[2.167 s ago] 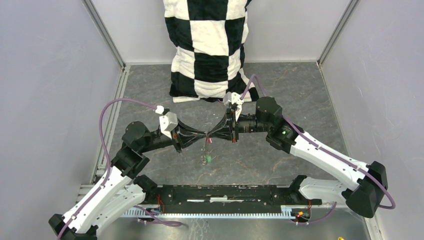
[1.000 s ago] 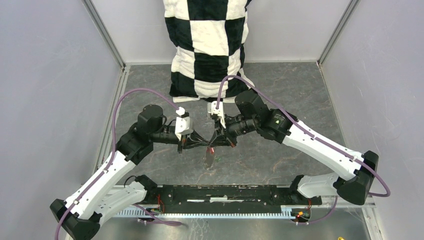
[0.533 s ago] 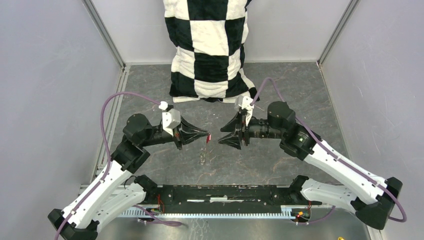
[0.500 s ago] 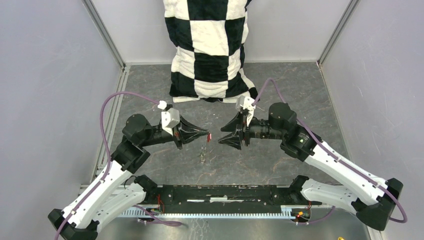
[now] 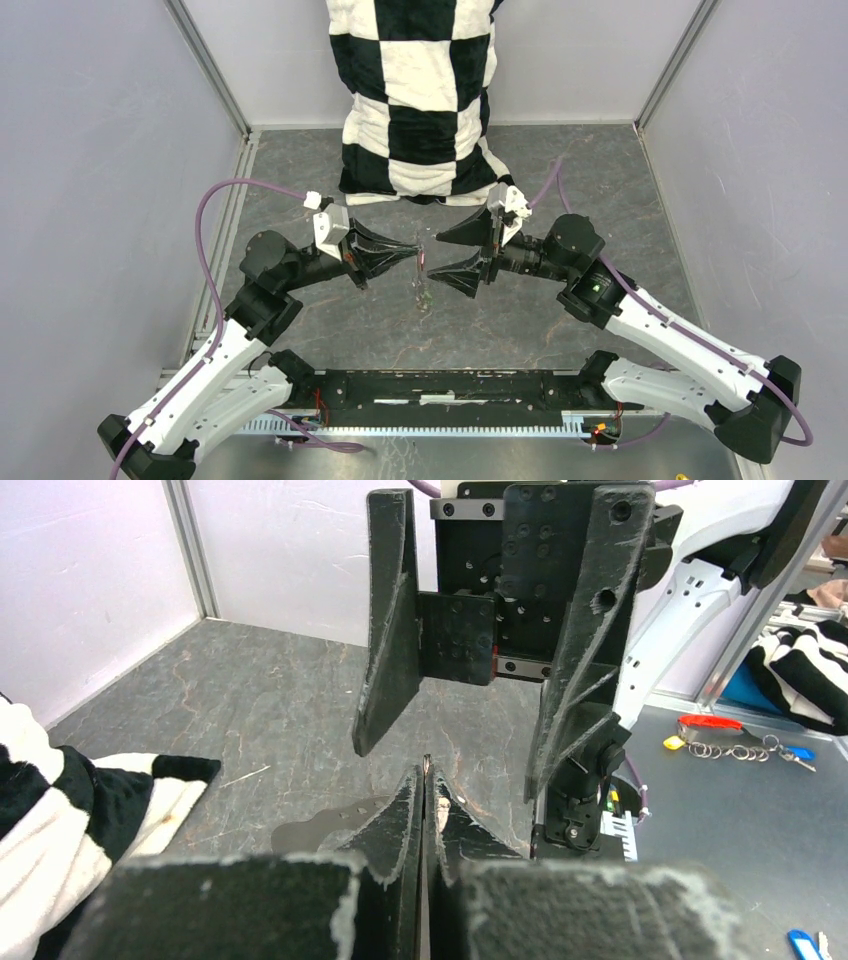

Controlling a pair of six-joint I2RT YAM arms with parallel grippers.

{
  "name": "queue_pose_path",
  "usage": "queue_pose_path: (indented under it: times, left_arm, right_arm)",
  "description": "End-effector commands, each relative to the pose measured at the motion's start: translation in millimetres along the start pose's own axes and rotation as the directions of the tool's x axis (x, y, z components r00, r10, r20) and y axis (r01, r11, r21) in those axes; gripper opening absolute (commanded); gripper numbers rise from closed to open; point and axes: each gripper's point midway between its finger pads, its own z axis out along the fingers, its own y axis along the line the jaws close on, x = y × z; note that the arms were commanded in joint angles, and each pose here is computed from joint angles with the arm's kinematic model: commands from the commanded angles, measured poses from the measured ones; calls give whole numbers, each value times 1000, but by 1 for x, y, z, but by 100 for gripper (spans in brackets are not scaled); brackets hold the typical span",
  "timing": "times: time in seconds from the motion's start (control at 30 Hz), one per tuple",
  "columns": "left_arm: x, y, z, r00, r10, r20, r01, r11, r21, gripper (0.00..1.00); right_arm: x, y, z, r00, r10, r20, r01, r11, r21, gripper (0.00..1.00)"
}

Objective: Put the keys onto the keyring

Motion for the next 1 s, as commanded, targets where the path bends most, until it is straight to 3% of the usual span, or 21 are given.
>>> queue_pose_path:
  times: [0.0,0.07,0.3,0.57,0.8,0.97]
  left_arm:
    - [-20,3,2,997,5,76,-3,1000,-25,2]
    - [-20,2,2,997,4,75,-2,1000,-21,2]
    - [-21,1,2,997,9,77,-7,1000,-18,2]
    - [-21,1,2,997,5,74,-3,1000,-17,2]
    - [-20,-3,1,998,5,69,-5,1000,0,2]
    - [-17,-2,0,998,12,62,-11,1000,-1,2]
  right_arm:
    - [-23,-1,6,995,-32,90,32,999,0,95]
    - [-20,-3,8,996,-35,80,35,999,7,98]
    - [-15,-12,13,997,-45,59,43,998,37,95]
    - [-14,-15,20,998,-44,50,42,998,39,68]
    - [-14,-18,22,998,-42,49,39,997,72,64]
    - [-13,-16,20,997,-55,53,51,996,77,43]
